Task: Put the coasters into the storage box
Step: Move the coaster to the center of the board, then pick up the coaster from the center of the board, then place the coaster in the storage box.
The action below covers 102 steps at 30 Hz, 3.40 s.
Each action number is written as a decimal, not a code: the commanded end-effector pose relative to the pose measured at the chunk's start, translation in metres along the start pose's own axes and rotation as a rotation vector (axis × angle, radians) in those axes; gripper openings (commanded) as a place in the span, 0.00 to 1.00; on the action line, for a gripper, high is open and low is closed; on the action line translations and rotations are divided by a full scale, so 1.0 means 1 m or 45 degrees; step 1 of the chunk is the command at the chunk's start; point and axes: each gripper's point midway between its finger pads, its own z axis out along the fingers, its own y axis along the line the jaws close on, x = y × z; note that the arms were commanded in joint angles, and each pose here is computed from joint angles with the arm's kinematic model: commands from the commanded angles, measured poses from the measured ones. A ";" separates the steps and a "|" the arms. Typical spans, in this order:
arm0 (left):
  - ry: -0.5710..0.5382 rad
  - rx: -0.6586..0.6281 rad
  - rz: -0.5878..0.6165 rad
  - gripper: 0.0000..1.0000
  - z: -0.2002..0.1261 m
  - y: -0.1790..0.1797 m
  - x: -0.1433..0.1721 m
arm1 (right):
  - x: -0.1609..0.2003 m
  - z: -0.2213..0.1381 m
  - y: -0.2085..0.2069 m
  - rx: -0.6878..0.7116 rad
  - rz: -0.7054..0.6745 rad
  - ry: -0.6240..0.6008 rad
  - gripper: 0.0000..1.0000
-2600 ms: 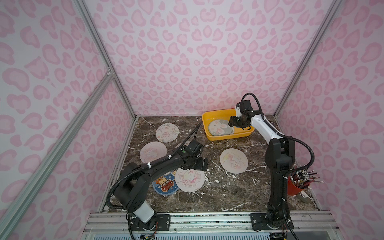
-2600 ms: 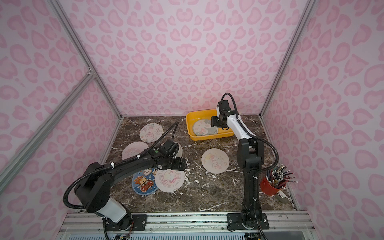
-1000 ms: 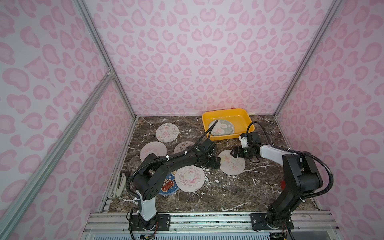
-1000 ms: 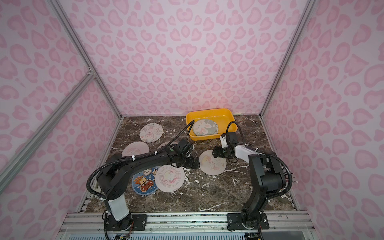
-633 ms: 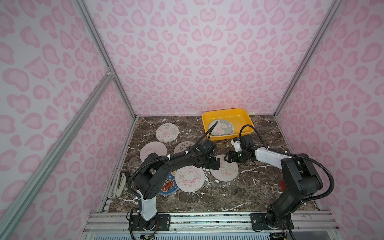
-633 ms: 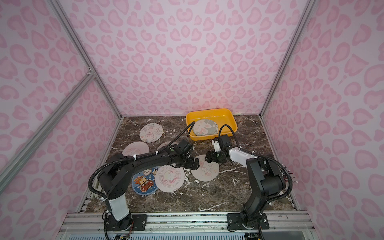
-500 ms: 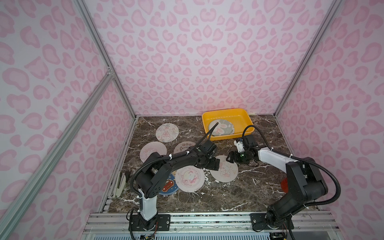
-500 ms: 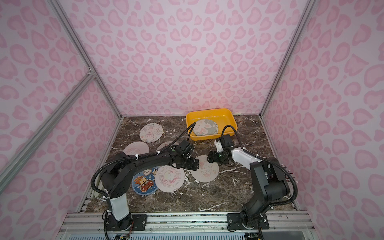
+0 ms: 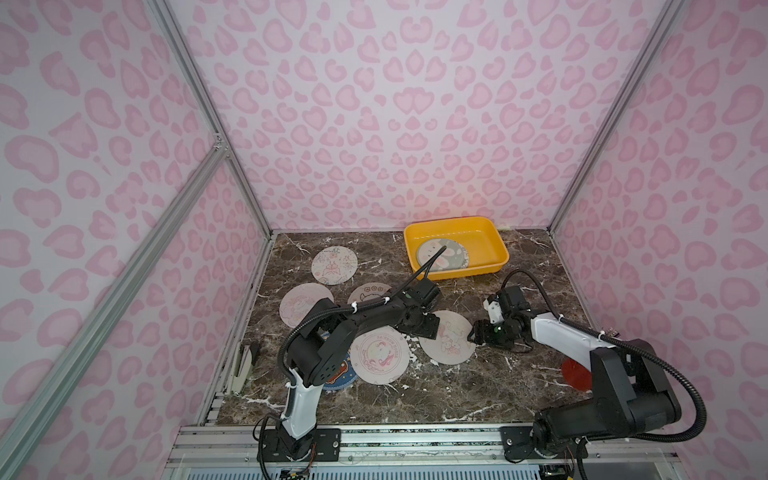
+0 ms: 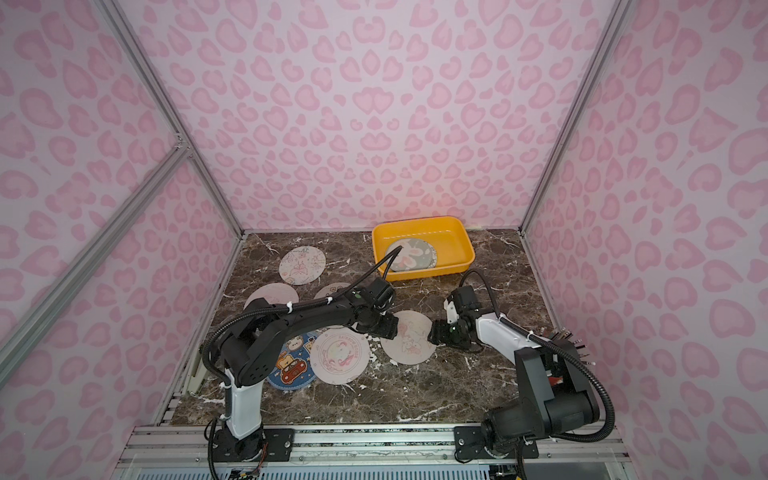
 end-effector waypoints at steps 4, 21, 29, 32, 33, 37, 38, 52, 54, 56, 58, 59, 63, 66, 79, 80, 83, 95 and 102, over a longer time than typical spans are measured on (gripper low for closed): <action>0.032 -0.007 0.006 0.69 0.006 0.000 0.002 | 0.006 0.005 -0.004 0.009 0.037 0.021 0.64; 0.137 0.010 -0.003 0.66 0.018 -0.003 0.031 | 0.007 0.019 -0.003 0.002 0.032 0.061 0.45; 0.144 0.028 -0.004 0.65 0.020 -0.006 0.031 | 0.008 0.022 -0.004 0.009 0.030 0.069 0.37; 0.145 0.035 -0.005 0.65 0.020 -0.007 0.030 | 0.009 0.022 -0.004 0.009 0.033 0.073 0.33; 0.145 0.035 -0.006 0.65 0.020 -0.007 0.030 | 0.009 0.022 -0.004 0.011 0.034 0.072 0.32; 0.147 0.033 -0.008 0.65 0.020 -0.007 0.031 | 0.007 0.021 -0.003 0.008 0.030 0.064 0.23; 0.145 0.035 -0.008 0.65 0.020 -0.007 0.030 | 0.007 0.022 -0.003 0.005 0.030 0.065 0.21; 0.125 0.046 -0.008 0.65 0.013 -0.009 0.027 | 0.002 0.019 0.004 -0.037 0.028 0.042 0.00; 0.113 0.048 -0.007 0.65 0.009 -0.010 0.025 | -0.001 0.014 0.007 -0.048 0.027 0.023 0.00; 0.094 0.051 -0.009 0.67 0.003 -0.011 0.022 | -0.005 0.007 0.011 -0.066 0.024 0.002 0.00; 0.066 0.060 -0.013 0.69 -0.005 -0.013 0.017 | -0.008 -0.001 0.015 -0.077 0.020 -0.018 0.00; 0.050 0.065 -0.016 0.70 -0.009 -0.013 0.014 | -0.010 -0.006 0.018 -0.088 0.015 -0.030 0.00; -0.002 0.092 -0.031 0.75 -0.023 -0.014 0.005 | -0.015 -0.026 0.028 -0.116 0.006 -0.065 0.00; -0.044 0.110 -0.043 0.78 -0.034 -0.014 -0.001 | -0.020 -0.042 0.036 -0.130 -0.010 -0.098 0.00; -0.138 0.158 -0.096 0.86 -0.064 0.002 -0.006 | -0.082 -0.126 0.088 -0.233 -0.114 -0.323 0.00; -0.143 0.160 -0.102 0.86 -0.066 0.004 -0.006 | -0.089 -0.131 0.092 -0.235 -0.123 -0.340 0.00; -0.156 0.159 -0.115 0.88 -0.071 0.009 -0.003 | -0.110 -0.142 0.099 -0.238 -0.148 -0.383 0.00; -0.198 0.147 -0.139 0.94 -0.080 0.025 0.010 | -0.214 -0.141 0.139 -0.319 -0.222 -0.549 0.00; -0.199 0.130 -0.161 0.97 -0.081 0.037 0.017 | -0.256 -0.121 0.173 -0.355 -0.313 -0.541 0.00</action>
